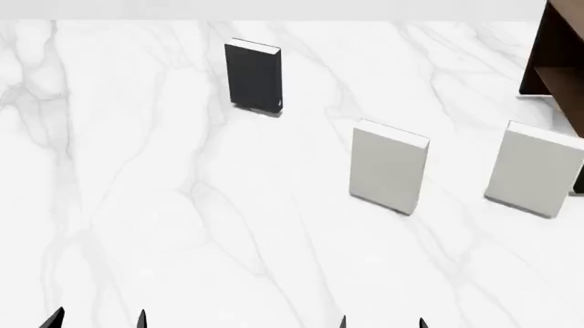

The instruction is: Pick up the book on the left and place it on top of the shelf.

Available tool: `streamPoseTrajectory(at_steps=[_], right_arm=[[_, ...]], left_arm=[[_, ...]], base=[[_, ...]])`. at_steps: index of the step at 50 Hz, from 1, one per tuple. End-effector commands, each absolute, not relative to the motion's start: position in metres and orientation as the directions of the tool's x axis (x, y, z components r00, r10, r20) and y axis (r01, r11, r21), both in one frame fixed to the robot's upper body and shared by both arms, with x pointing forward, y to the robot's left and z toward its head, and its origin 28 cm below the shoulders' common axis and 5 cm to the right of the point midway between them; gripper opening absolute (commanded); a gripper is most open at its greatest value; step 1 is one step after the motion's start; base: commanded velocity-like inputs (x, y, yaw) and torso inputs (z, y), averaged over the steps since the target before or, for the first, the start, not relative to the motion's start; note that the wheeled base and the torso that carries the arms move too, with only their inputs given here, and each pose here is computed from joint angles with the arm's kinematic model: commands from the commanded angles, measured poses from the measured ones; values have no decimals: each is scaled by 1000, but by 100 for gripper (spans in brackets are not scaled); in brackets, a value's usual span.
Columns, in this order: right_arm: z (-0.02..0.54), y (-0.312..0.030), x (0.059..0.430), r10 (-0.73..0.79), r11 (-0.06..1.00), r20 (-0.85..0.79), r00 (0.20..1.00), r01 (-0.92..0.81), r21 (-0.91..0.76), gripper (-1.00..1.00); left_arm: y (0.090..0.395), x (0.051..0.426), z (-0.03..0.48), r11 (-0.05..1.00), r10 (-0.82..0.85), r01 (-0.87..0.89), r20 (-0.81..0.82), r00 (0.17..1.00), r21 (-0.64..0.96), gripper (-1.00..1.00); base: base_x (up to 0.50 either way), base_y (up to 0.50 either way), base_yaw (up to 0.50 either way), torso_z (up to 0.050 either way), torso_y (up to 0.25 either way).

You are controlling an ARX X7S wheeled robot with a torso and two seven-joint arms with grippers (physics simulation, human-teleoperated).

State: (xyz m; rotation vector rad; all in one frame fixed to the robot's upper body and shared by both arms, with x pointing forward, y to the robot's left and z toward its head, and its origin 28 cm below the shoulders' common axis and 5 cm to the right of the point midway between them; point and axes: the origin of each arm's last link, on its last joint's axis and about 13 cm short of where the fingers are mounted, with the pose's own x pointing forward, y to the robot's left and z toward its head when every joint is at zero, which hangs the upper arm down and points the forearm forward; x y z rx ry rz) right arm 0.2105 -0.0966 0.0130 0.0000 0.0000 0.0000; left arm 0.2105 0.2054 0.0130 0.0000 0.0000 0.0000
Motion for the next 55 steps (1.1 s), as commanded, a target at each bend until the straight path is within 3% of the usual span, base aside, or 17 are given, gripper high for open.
streamPoseTrajectory(at_steps=[1, 19, 31, 43, 49, 52, 55], right_arm=[[12, -96, 211, 6, 1000, -20, 1000, -6, -11, 100], [13, -95, 211, 17, 1000, -15, 1000, -18, -23, 100], [11, -95, 210, 29, 999, -20, 999, -29, -29, 100], [19, -97, 212, -19, 999, -20, 1000, 19, -41, 100], [68, -100, 224, -5, 1000, -28, 1000, 5, -9, 100], [123, -103, 234, 8, 998, 35, 999, -6, -70, 100], [156, -104, 244, 34, 995, 16, 999, -33, -89, 100]], left_arm=[[205, 209, 12, 1000, -9, 9, -7, 1000, -2, 100], [204, 210, 11, 1000, -10, 10, -25, 1000, -4, 100], [204, 210, 10, 1000, -6, 6, -25, 1000, 7, 100], [206, 212, 13, 999, 24, -23, -25, 999, 33, 100], [212, 217, 56, 994, 89, -91, 23, 996, 55, 100], [218, 229, 99, 996, 70, -72, 30, 997, 51, 100], [222, 237, 156, 993, 52, -67, 149, 987, 96, 100]], base=[[0, 0, 0, 0, 0], [0, 0, 0, 0, 0], [0, -500, 0, 0, 0], [0, -11, 0, 0, 0], [0, 0, 0, 0, 0], [0, 0, 0, 0, 0], [0, 0, 0, 0, 0]])
